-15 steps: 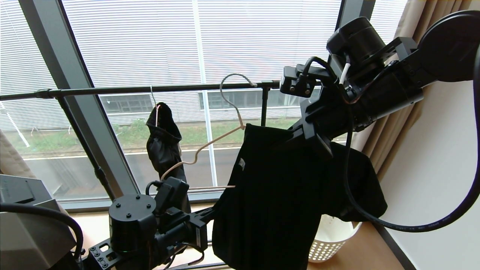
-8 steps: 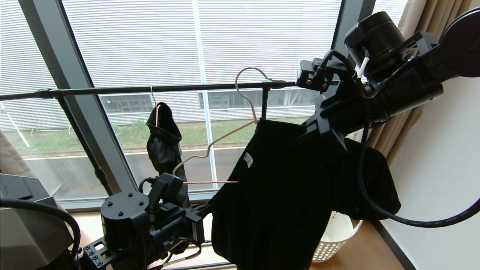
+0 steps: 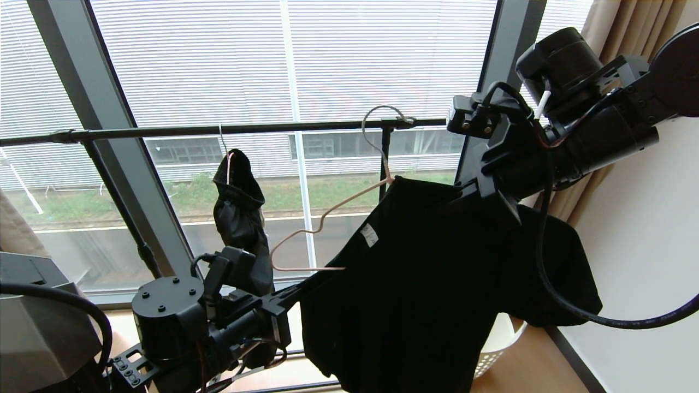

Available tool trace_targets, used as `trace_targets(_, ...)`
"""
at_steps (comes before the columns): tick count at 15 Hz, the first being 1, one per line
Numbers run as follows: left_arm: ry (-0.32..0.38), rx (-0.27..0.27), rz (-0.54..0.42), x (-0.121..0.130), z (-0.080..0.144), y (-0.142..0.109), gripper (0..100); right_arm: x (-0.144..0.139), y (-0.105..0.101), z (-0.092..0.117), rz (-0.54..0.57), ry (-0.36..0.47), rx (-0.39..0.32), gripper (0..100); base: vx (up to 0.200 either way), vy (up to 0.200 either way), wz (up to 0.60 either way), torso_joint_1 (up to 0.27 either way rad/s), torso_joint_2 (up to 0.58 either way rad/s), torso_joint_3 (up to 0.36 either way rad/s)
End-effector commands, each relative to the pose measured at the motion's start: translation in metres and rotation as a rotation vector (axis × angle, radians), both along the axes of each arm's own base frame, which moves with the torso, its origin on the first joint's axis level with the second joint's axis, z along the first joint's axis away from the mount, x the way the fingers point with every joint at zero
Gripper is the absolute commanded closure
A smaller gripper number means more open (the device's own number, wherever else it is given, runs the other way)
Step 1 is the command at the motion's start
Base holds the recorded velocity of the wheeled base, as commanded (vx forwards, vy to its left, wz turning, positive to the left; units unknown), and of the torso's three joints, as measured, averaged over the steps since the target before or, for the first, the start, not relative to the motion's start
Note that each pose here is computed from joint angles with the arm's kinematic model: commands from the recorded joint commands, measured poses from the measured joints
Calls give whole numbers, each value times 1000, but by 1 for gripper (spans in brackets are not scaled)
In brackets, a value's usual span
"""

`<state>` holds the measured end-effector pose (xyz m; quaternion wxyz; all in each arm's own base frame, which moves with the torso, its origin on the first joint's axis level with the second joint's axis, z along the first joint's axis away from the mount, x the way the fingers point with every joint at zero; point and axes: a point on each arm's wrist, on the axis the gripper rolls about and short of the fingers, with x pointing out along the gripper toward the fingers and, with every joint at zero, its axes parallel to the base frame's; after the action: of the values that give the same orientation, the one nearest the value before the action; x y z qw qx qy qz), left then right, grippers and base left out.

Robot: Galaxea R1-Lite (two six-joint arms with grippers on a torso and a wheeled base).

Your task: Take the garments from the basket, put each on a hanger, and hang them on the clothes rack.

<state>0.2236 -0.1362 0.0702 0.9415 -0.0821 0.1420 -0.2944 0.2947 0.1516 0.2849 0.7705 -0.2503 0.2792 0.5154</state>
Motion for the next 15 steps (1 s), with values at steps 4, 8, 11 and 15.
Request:
trace_targets(4, -12, -5, 34, 6, 2, 7, 100, -9, -11, 0, -17, 14, -6, 100, 0, 0, 0, 0, 0, 0)
trace_targets(8, -29, -13, 65, 11, 6, 14, 100, -17, -23, -1, -31, 20, -17, 100, 0, 0, 0, 0, 0, 0)
trace_targets(11, -37, -17, 72, 12, 8, 16, 100, -24, -26, -1, -32, 29, -21, 100, 0, 0, 0, 0, 0, 0)
trace_targets(15, -46, -21, 89, 16, 10, 19, 100, -31, -31, -2, -37, 25, -20, 100, 0, 0, 0, 0, 0, 0)
